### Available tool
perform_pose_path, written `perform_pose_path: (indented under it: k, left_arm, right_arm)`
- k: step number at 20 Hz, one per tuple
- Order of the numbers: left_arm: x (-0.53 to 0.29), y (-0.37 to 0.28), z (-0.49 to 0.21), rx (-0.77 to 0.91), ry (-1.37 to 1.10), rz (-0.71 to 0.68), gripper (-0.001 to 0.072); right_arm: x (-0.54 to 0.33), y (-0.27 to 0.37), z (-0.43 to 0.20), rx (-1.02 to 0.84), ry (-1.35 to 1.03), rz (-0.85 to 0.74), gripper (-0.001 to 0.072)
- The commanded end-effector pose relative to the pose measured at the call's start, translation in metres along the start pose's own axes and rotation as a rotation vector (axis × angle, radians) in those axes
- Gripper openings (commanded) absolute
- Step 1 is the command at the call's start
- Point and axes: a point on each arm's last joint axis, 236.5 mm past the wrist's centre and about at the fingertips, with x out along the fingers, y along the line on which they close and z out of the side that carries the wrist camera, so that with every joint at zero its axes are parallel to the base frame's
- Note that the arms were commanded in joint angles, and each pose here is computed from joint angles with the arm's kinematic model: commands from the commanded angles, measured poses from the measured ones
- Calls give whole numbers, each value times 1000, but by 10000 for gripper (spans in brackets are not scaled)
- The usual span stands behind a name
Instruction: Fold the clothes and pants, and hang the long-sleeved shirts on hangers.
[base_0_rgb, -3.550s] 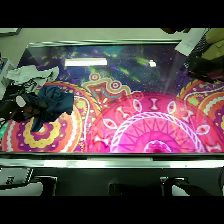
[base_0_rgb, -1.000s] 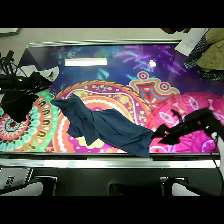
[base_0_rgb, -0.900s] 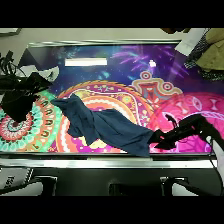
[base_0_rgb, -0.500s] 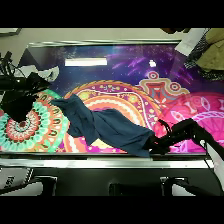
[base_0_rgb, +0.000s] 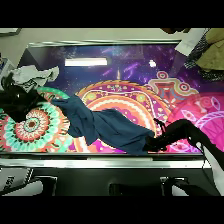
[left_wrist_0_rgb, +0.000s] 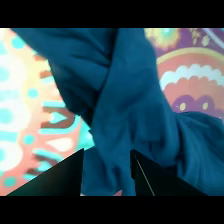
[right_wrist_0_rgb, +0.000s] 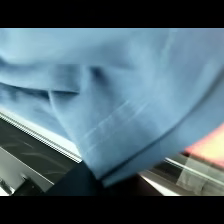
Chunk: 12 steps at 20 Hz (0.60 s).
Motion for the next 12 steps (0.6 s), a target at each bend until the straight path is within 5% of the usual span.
perform_pose_path:
  k: [1,3,5,12]
  left_arm:
    - [28,44,-55,-102,139,24,338]
    - [49,52,-84,-102,200,-7,359]
    - [63,48,-103,-110,223,-70,619]
    - [93,33,-112,-115,205,-158,600]
  right_arm:
    - [-24,11,7,-12,-112,-16,33]
    - [-37,17,8,-26,-172,-31,33]
    - [-44,22,8,-28,-205,-31,34]
    - [-48,33,4,-24,-210,1,34]
